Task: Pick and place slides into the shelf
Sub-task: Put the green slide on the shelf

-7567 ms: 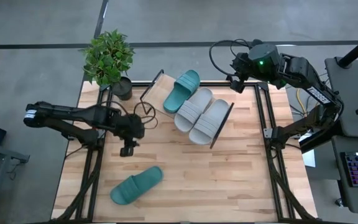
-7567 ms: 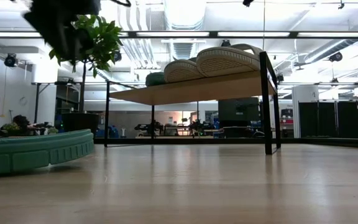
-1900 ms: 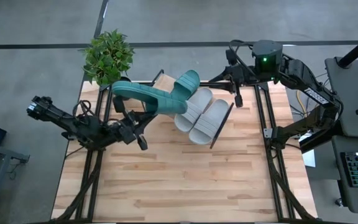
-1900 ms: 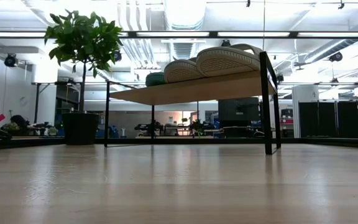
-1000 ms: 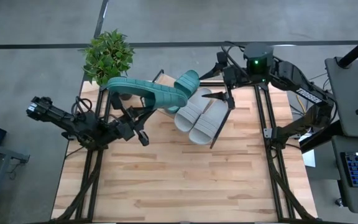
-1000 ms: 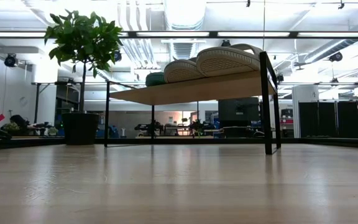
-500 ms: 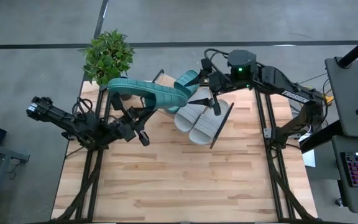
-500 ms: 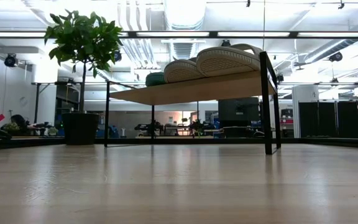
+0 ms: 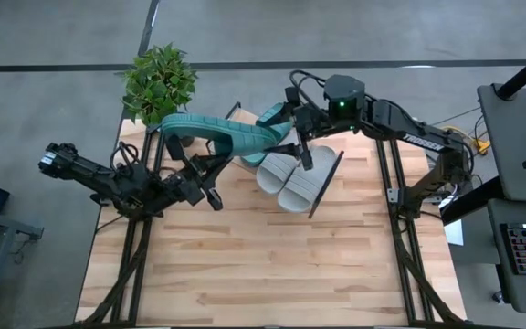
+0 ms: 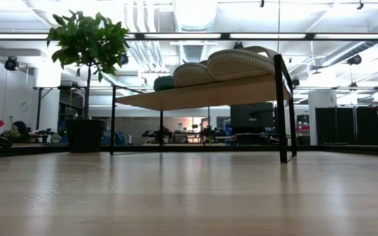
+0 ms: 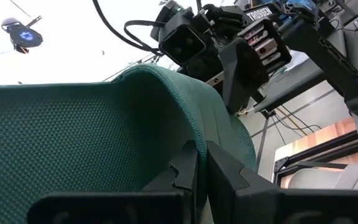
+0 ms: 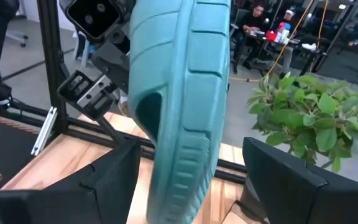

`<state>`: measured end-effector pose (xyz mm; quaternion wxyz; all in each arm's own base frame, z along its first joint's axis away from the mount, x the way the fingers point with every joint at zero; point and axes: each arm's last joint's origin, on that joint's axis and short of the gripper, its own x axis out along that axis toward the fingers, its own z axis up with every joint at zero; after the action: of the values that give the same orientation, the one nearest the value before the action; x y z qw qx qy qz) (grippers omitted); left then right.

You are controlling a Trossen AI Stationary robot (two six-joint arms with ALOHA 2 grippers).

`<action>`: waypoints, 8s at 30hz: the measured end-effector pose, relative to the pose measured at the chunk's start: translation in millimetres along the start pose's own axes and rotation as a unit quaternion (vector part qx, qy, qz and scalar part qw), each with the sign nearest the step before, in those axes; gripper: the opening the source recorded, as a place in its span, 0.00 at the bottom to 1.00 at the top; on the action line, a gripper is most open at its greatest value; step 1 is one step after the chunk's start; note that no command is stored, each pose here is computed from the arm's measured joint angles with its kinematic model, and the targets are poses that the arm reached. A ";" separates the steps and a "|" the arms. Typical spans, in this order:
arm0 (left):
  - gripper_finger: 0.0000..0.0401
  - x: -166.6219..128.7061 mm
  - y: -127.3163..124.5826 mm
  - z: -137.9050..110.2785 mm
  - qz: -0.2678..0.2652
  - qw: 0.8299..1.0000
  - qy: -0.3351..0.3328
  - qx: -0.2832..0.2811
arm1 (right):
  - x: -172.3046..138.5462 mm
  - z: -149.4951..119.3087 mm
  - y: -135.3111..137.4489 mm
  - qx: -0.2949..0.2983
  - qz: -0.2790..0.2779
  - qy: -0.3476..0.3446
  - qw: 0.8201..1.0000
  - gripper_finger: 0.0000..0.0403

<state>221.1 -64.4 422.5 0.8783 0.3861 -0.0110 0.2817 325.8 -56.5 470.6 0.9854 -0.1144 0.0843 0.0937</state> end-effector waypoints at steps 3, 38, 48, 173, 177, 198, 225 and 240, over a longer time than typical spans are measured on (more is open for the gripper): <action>0.00 0.0 0.0 0.0 0.000 1.000 0.000 0.000 | 5.1 -1.5 0.2 -0.001 0.002 -0.001 1.000 0.68; 0.09 -0.4 -5.0 -3.0 -0.006 1.000 0.000 0.023 | 9.0 -6.3 -0.5 -0.034 0.004 0.013 0.999 0.09; 0.52 -2.2 -0.2 -5.5 0.015 0.994 0.041 0.099 | 0.1 -6.8 -5.8 -0.002 -0.017 0.026 0.999 0.09; 0.61 28.7 10.2 14.7 -0.093 0.866 0.267 0.412 | -136.2 -21.1 -17.9 0.213 -0.104 0.167 0.957 0.09; 0.61 31.4 2.8 16.0 -0.096 0.856 0.238 0.449 | -136.9 -22.2 -16.9 0.216 -0.103 0.173 0.955 0.09; 0.61 38.1 2.8 -7.2 -0.031 0.819 0.148 0.554 | -135.6 -18.1 -11.5 0.288 -0.012 0.135 0.948 0.09; 0.61 67.2 -4.5 -53.4 0.065 0.766 0.101 0.631 | -123.4 -23.6 -19.8 0.308 -0.014 0.141 0.941 0.08; 0.51 71.5 2.2 -53.2 0.096 0.815 0.072 0.568 | -119.7 -26.3 -19.4 0.313 -0.005 0.151 0.938 0.08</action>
<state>269.5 8.0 403.6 0.4702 0.7915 0.1777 0.3477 210.1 -101.2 471.9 0.9475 0.1865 0.2567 0.0397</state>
